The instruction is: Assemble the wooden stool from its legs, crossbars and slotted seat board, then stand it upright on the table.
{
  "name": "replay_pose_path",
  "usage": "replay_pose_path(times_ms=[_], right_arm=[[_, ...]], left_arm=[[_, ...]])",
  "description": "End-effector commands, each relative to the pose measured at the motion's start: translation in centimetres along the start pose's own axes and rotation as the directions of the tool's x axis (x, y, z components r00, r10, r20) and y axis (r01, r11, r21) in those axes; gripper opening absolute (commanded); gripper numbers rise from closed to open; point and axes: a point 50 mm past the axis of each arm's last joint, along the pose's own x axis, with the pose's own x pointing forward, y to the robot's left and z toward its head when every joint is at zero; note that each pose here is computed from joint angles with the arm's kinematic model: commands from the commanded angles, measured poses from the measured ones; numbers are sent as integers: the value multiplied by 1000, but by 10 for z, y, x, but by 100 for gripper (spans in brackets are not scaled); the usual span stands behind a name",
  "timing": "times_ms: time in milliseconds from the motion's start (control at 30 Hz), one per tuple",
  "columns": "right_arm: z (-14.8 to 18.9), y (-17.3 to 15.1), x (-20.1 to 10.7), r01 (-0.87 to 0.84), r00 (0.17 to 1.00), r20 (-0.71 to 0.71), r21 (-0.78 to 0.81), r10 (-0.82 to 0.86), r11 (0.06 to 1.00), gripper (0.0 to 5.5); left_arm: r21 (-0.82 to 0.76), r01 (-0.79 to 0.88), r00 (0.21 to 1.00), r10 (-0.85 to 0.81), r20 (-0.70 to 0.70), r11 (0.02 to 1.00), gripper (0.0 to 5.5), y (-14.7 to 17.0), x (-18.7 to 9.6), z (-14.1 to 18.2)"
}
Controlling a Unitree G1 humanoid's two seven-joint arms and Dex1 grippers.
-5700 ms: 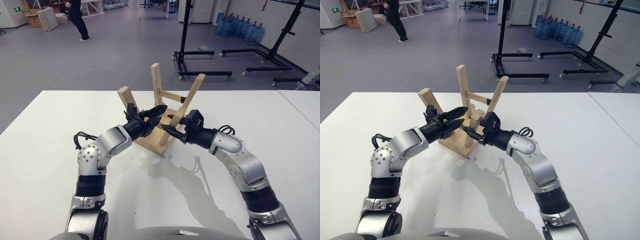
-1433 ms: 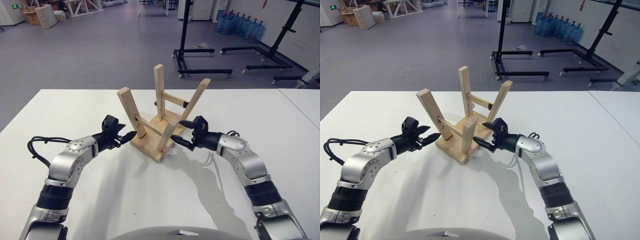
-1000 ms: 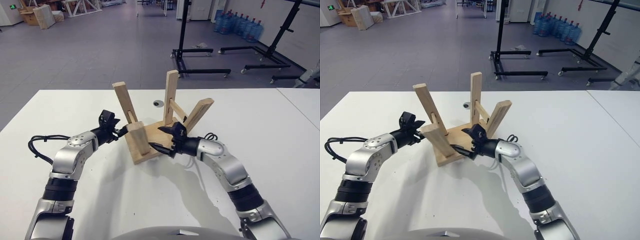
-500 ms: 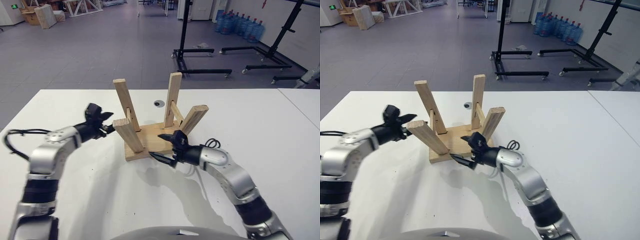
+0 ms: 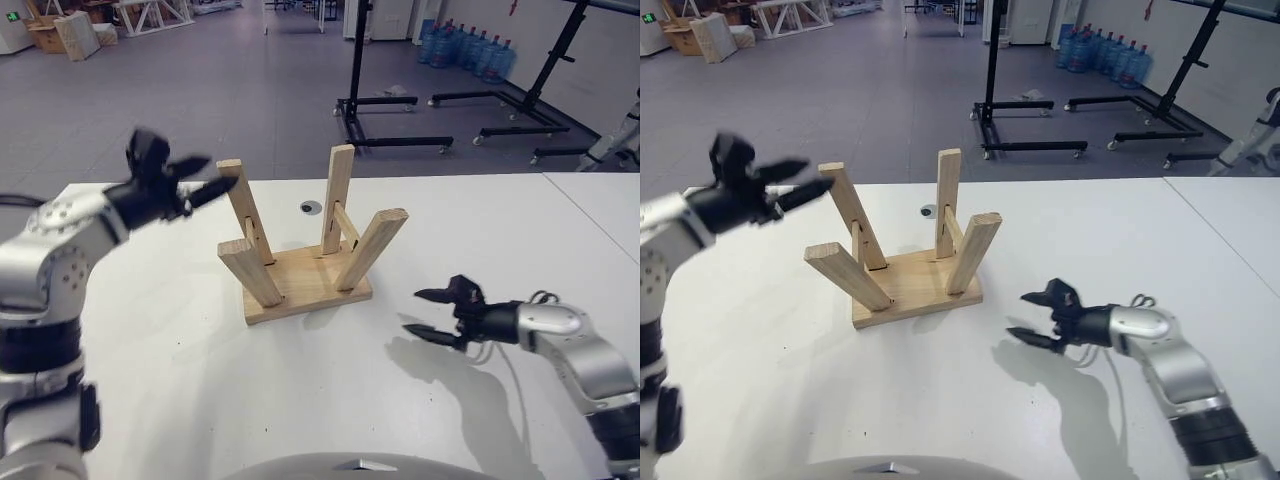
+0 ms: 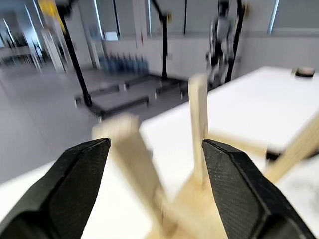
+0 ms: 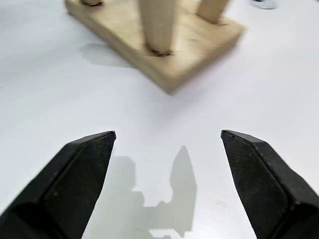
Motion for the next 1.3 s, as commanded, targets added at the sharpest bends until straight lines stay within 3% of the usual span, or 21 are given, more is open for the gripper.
replay_pose_path(times_ms=[33, 167, 233, 300, 500, 833, 1033, 1200, 1300], right_arm=[[11, -20, -12, 24, 994, 102, 28, -27, 999, 391], [16, -19, -18, -90, 976, 208, 86, 70, 992, 391], [31, -14, -19, -213, 938, 293, 69, 184, 975, 391], [49, -17, -18, -275, 906, 342, 30, 248, 961, 391], [95, -39, 0, -274, 859, 435, -54, 270, 960, 391], [104, -20, 24, -429, 791, 440, -98, 426, 898, 391], [108, -18, 39, -419, 792, 442, -107, 421, 902, 391], [111, -18, 46, -424, 786, 448, -113, 427, 899, 303], [111, -17, 49, -429, 782, 451, -112, 431, 896, 243]], left_arm=[[-102, -23, 1000, 24, 8, 995, 339, 27, -49, -12], [-167, 142, 973, -169, -158, 976, 339, 16, -86, -43], [-195, 309, 912, -348, -216, 931, 339, -14, -79, -52], [-199, 404, 879, -439, -188, 893, 339, -35, -63, -53], [-159, 404, 902, -421, -93, 901, 339, -47, -28, -46], [-66, 479, 877, -476, 57, 875, 339, -66, -9, -7], [-72, 488, 873, -486, 50, 870, 339, -69, 2, -14], [-110, 463, 886, -463, 27, 880, 339, -64, -1, -32], [-122, 450, 893, -447, 52, 885, 293, -61, 0, -32]])
